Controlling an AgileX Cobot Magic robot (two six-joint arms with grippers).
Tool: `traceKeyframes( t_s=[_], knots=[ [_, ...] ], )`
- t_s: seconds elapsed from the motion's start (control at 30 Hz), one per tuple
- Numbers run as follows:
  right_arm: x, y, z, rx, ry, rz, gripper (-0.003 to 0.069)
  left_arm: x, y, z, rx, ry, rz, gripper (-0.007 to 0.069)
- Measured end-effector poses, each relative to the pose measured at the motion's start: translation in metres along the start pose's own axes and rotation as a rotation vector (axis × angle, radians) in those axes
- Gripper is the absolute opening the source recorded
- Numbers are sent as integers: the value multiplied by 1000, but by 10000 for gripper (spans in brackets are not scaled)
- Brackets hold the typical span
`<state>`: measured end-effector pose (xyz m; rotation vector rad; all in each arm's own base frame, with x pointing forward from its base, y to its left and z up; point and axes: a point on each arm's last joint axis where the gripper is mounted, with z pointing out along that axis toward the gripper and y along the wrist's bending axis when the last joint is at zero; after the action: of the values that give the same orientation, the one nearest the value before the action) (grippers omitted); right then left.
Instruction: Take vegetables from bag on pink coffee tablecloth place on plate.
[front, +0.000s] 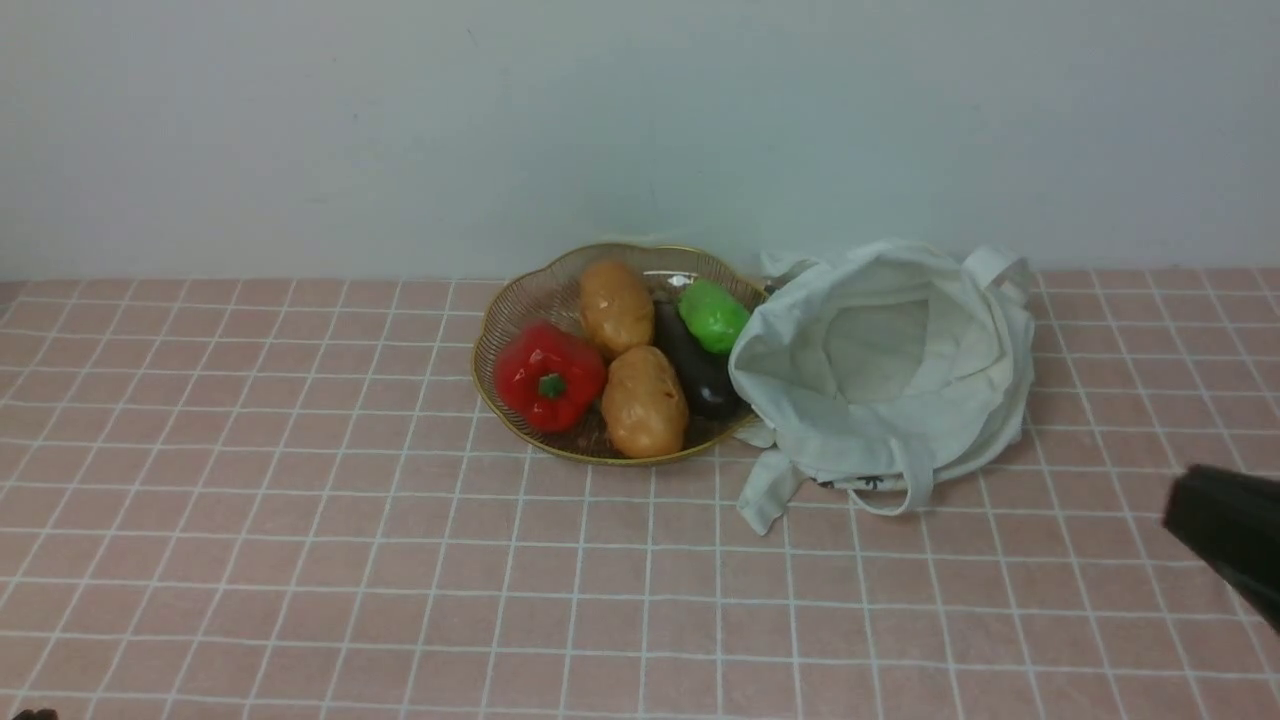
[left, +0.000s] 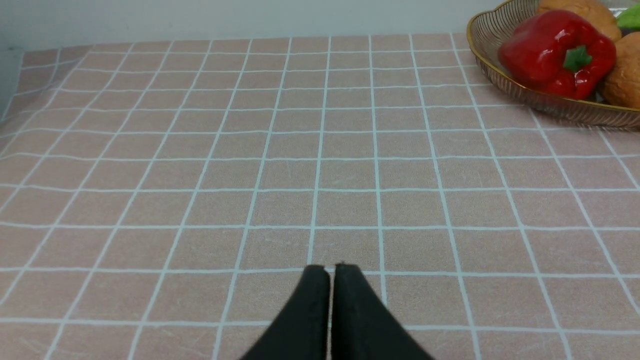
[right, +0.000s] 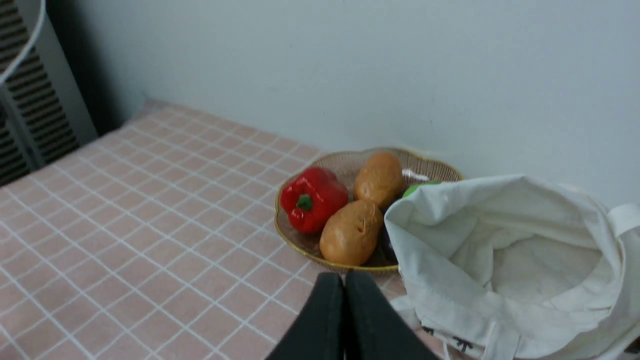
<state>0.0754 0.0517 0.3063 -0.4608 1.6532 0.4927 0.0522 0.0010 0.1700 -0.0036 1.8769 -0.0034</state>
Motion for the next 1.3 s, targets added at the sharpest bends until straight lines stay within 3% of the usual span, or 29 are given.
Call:
traceKeyframes(
  t_s=[0.17,0.47,0.87,0.97,1.1,1.3],
  knots=[
    [20,-1,-11,-1,-23,-3,-15,0,0,0,0,0,0,-4],
    [60,-2,-7,1,201,-1,-15,0,0,0,0,0,0,-4],
    [66,-5,-10,20,252,-38,-15,0,0,0,0,0,0,-4],
    [64,-9,-14,81,221,-27,-15,0,0,0,0,0,0,-4],
    [65,-21,-22,253,153,-36,-15,0,0,0,0,0,0,-4],
    [97,-31,-28,442,20,-38,-15,0,0,0,0,0,0,-4]
  ],
)
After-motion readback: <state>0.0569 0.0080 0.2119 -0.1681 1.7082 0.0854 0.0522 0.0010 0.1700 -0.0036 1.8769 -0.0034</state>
